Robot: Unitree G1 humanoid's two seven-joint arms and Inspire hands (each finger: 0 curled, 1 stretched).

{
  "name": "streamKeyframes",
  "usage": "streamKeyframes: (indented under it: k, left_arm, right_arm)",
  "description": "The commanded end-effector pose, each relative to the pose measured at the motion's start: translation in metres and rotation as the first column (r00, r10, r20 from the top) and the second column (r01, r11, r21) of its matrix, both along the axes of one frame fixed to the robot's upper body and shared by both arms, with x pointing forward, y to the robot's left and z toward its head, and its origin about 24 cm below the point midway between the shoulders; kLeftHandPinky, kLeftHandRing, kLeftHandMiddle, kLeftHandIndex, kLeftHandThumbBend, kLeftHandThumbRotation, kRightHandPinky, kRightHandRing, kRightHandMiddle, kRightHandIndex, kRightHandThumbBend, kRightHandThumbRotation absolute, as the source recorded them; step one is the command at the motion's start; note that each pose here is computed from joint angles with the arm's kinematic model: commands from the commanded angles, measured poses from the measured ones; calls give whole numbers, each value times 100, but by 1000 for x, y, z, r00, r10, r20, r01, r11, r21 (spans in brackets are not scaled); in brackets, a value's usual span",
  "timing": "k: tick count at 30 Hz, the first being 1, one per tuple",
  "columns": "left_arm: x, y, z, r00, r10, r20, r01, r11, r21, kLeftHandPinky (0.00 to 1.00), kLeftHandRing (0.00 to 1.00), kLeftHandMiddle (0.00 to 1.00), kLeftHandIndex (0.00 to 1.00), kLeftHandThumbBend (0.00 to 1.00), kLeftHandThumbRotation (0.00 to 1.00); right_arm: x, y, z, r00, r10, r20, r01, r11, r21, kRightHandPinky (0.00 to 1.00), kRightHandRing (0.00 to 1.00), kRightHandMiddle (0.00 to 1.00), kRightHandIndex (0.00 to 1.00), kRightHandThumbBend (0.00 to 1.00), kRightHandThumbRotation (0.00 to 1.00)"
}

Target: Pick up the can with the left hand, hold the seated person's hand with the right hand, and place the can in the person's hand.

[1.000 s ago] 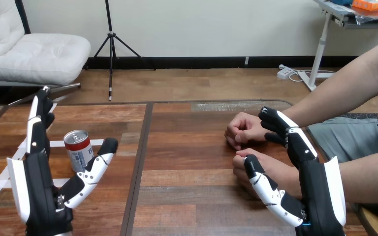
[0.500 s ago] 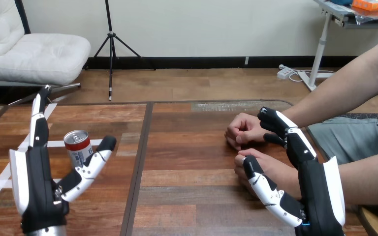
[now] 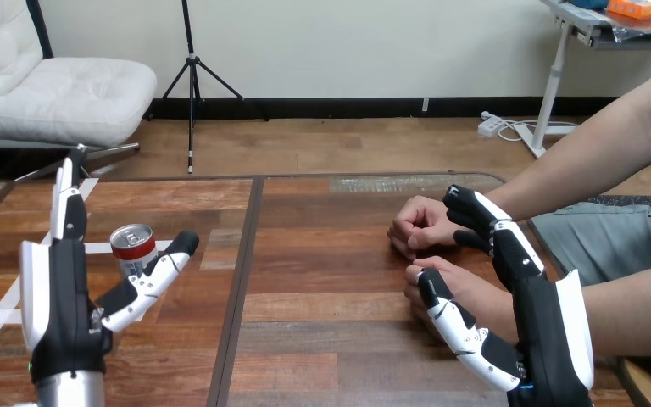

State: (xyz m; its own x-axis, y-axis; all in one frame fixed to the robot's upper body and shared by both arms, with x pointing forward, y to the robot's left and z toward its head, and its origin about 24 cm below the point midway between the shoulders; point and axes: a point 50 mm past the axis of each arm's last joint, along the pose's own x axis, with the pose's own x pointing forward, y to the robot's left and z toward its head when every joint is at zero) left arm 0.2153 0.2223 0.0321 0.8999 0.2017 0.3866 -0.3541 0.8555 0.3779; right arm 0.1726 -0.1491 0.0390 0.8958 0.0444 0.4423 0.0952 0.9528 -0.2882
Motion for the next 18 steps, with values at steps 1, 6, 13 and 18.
streamKeyframes:
  k: [1, 6, 13, 18]
  left_arm:
    - [21, 2, 14, 1000, -27, 15, 27, 999, 20, 100, 99, 99, 98, 81, 35]
    - [29, 9, 16, 1000, -10, -22, 11, 1000, 22, 97, 97, 99, 97, 82, 33]
    - [38, 15, 17, 997, 29, -77, -27, 999, 35, 90, 94, 97, 97, 84, 33]
    - [45, 21, 19, 993, 43, -115, -38, 998, 43, 88, 94, 97, 97, 84, 34]
  right_arm:
    - [10, 4, 14, 997, 13, 74, -15, 1000, 25, 76, 82, 84, 84, 49, 43]
    - [9, 4, 13, 997, 13, 71, -15, 1000, 26, 77, 82, 84, 84, 50, 43]
    - [9, 4, 13, 998, 12, 68, -14, 1000, 26, 78, 82, 84, 84, 50, 44]
    - [9, 3, 14, 997, 11, 72, -13, 1000, 22, 78, 82, 84, 84, 50, 44]
